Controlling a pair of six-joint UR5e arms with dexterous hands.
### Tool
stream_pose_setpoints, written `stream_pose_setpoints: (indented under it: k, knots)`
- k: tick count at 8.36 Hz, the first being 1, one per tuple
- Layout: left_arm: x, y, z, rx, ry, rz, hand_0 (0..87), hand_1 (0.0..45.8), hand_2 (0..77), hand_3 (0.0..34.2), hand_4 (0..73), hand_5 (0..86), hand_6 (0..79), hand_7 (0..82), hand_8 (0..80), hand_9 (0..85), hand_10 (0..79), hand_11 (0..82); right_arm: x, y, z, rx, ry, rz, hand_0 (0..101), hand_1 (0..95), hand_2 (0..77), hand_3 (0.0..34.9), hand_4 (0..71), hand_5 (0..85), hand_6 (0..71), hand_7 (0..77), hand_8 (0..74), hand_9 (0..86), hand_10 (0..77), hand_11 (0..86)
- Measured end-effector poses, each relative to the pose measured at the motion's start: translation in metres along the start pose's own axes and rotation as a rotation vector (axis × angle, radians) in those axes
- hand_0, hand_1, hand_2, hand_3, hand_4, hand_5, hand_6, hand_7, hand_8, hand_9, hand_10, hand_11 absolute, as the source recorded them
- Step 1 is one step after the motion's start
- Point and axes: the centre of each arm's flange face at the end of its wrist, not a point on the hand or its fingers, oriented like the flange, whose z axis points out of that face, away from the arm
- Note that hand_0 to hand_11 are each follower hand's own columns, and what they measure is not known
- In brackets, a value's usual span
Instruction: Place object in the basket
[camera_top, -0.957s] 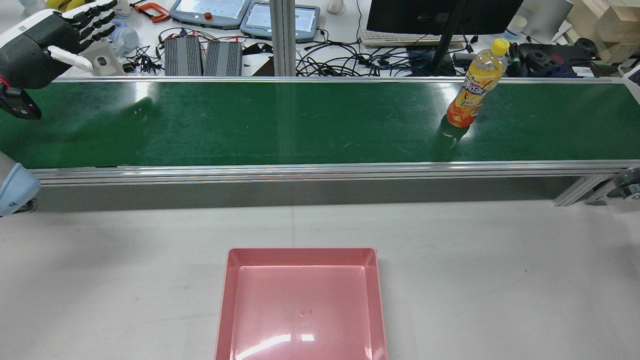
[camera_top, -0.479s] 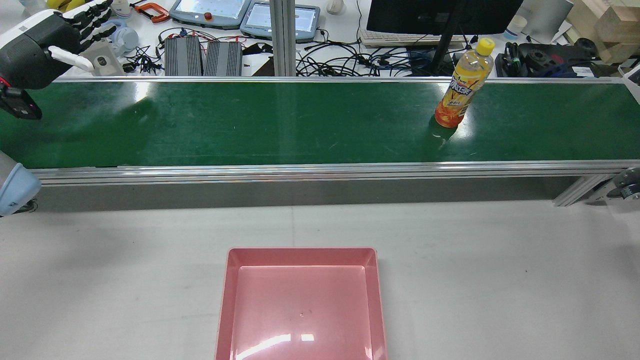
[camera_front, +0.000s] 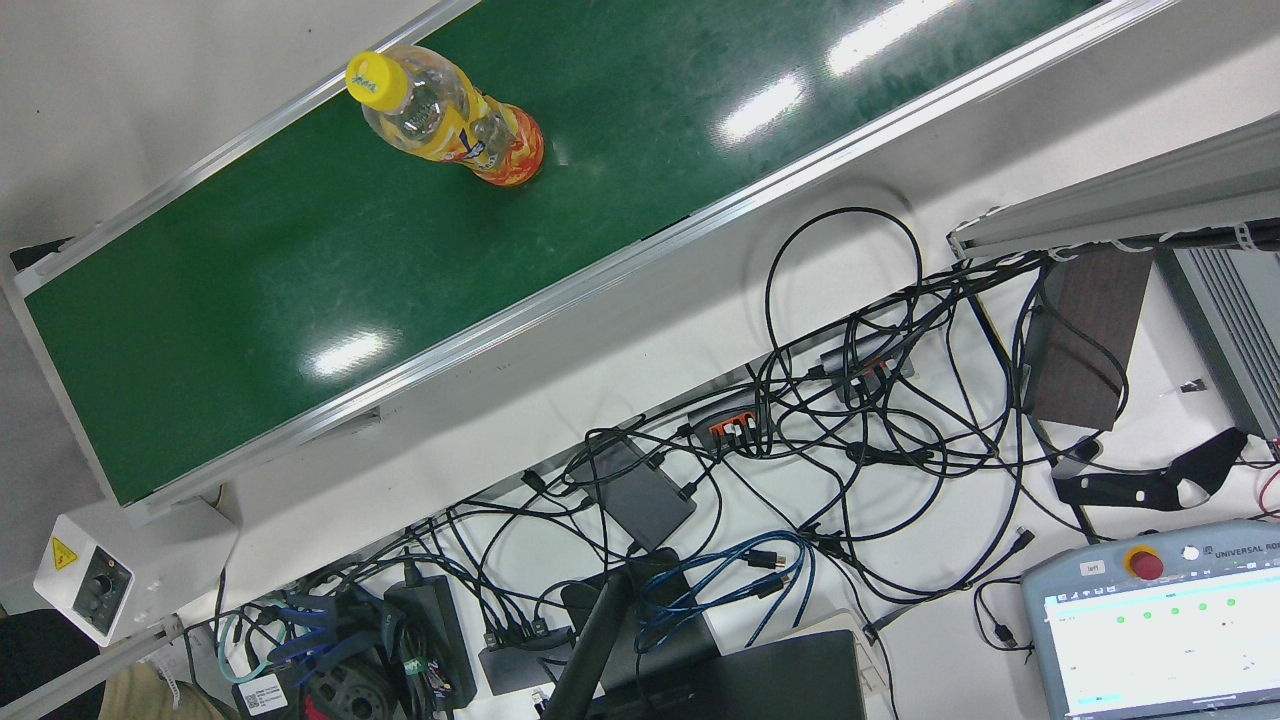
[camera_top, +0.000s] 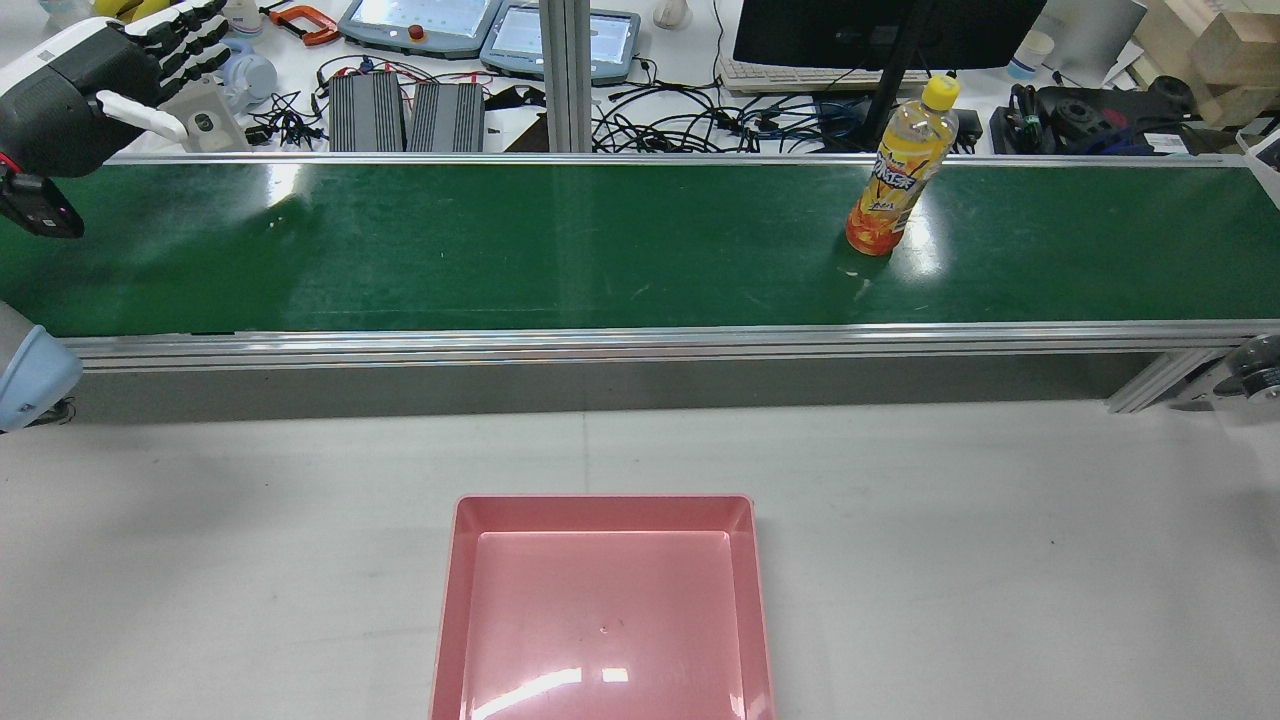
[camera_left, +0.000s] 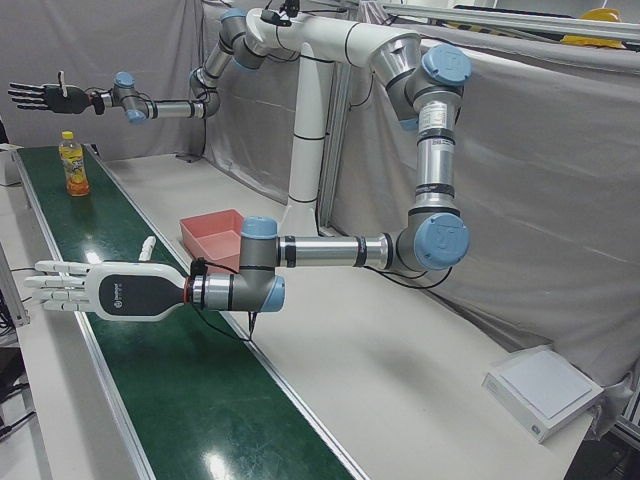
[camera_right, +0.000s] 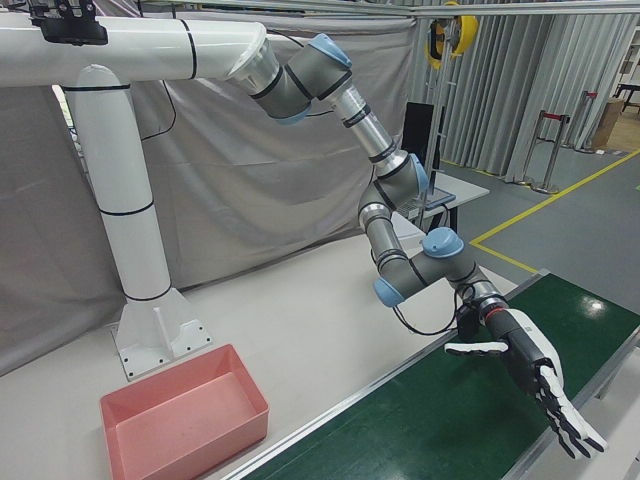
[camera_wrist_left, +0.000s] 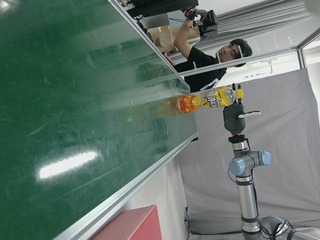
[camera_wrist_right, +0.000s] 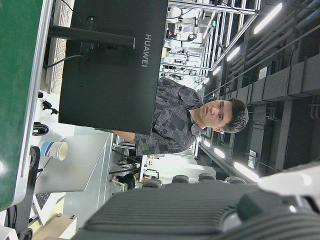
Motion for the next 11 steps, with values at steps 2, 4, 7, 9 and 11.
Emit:
stream_pose_setpoints:
  k: [2,4,7,9,11]
  knots:
    - [0.0006,0.0014,0.0016,-0.003,0.001,0.000,52.2,8.7,0.0,0.0,13.1,1.1,0.0,0.5,2.7,5.5,4.4,8.2,0.0000,-0.0001,0.0000,0.000,0.000,0.000,0,0.0,0.5,0.3,0.0,0.0,0.0,0.5,0.0,0.0,0.0,0.0]
    - [0.0012,0.0024,0.0025,-0.005,0.003,0.000,52.0,8.7,0.0,0.0,13.6,2.7,0.0,0.5,2.7,5.5,4.4,8.2,0.0000,0.0002,0.0001,0.000,0.000,0.000,0,0.0,0.5,0.3,0.0,0.0,0.0,0.5,0.0,0.0,0.0,0.0]
    - [0.0012,0.0025,0.0027,-0.005,0.002,0.000,52.1,8.2,0.0,0.0,13.6,2.7,0.0,0.5,2.7,5.5,4.4,8.2,0.0000,0.0000,0.0001,-0.001,0.000,0.000,0,0.0,0.5,0.2,0.0,0.0,0.0,0.5,0.0,0.0,0.0,0.0]
    - [0.0012,0.0027,0.0031,-0.006,0.002,-0.001,51.8,8.2,0.0,0.0,13.6,2.7,0.0,0.5,2.7,6.5,4.9,8.2,0.0000,0.0001,0.0001,0.000,0.000,0.000,0,0.0,0.5,0.3,0.0,0.0,0.0,0.5,0.0,0.0,0.0,0.0]
    - [0.0015,0.0034,0.0035,-0.007,0.003,-0.001,51.8,8.2,0.0,0.0,13.6,2.7,0.0,0.5,2.7,6.5,4.9,8.2,0.0000,0.0001,0.0002,-0.001,0.000,0.000,0,0.0,0.5,0.2,0.0,0.0,0.0,0.5,0.0,0.0,0.0,0.0]
